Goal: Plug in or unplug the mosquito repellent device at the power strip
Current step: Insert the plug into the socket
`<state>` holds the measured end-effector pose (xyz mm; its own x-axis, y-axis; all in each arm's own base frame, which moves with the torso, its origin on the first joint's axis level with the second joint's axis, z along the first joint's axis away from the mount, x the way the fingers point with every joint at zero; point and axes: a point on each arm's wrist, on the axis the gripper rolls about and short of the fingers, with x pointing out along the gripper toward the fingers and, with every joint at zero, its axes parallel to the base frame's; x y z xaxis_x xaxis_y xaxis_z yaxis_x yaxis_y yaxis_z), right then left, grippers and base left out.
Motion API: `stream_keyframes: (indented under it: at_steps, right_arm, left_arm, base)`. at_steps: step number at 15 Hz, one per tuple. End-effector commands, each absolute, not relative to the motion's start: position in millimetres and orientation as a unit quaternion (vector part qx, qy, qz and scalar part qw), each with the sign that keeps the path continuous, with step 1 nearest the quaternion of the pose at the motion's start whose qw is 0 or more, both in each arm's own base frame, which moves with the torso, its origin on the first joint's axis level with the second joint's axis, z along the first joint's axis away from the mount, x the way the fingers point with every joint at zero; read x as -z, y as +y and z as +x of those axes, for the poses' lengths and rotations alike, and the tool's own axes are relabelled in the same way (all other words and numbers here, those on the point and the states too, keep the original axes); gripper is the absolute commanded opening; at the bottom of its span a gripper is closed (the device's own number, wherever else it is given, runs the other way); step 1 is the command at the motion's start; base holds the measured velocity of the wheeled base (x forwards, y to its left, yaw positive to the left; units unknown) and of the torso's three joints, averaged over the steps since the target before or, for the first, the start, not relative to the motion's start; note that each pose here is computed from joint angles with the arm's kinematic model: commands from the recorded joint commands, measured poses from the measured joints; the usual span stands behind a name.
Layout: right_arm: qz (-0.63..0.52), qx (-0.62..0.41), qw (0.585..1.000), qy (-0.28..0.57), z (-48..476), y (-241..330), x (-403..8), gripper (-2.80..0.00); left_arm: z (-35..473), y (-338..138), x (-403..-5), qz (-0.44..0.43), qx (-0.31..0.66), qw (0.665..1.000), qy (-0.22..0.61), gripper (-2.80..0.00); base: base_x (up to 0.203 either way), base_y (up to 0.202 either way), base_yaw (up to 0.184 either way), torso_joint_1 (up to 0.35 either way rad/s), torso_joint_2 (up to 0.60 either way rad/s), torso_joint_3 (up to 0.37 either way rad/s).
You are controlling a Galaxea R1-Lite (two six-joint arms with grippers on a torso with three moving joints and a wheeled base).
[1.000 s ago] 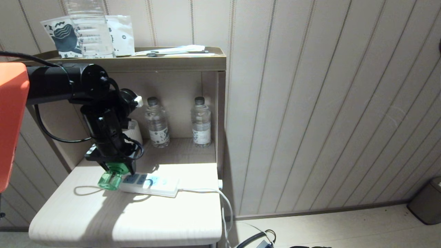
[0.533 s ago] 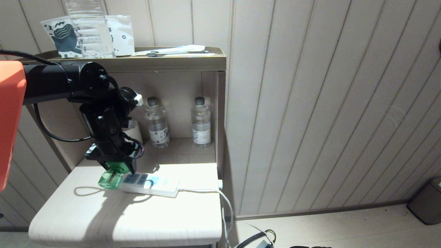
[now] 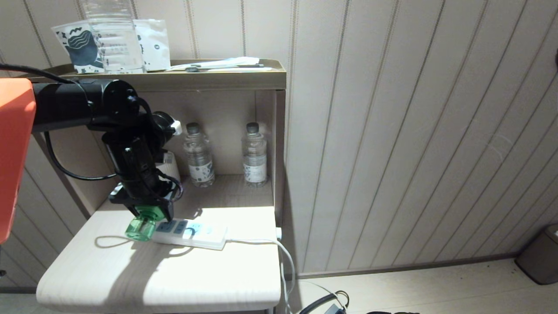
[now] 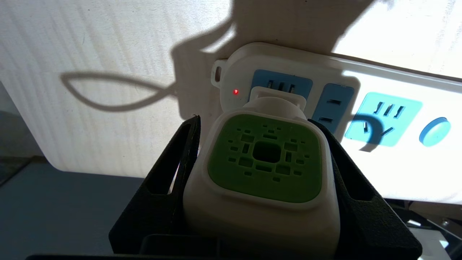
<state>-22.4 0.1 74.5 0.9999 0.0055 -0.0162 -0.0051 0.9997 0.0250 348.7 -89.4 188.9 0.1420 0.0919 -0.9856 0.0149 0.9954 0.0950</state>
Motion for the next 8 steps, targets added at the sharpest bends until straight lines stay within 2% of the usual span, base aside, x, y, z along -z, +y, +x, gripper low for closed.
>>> stream_keyframes:
  at_steps: [1,8]
  right_arm:
    - [0.012,-0.003,1.0,0.008,-22.3,0.1,-74.5,-2.8]
    - [0.012,-0.003,1.0,0.008,-22.3,0.1,-74.5,-2.8]
  left_arm:
    - [349.4,-89.7,-186.8,0.042,-0.027,0.752,0.658,-2.8]
    - [353.4,-91.8,-179.0,0.047,-0.028,0.747,0.663,-2.8]
  base:
    - [0.0,0.0,0.0,0.0,0.0,0.0]
    - [0.0,0.0,0.0,0.0,0.0,0.0]
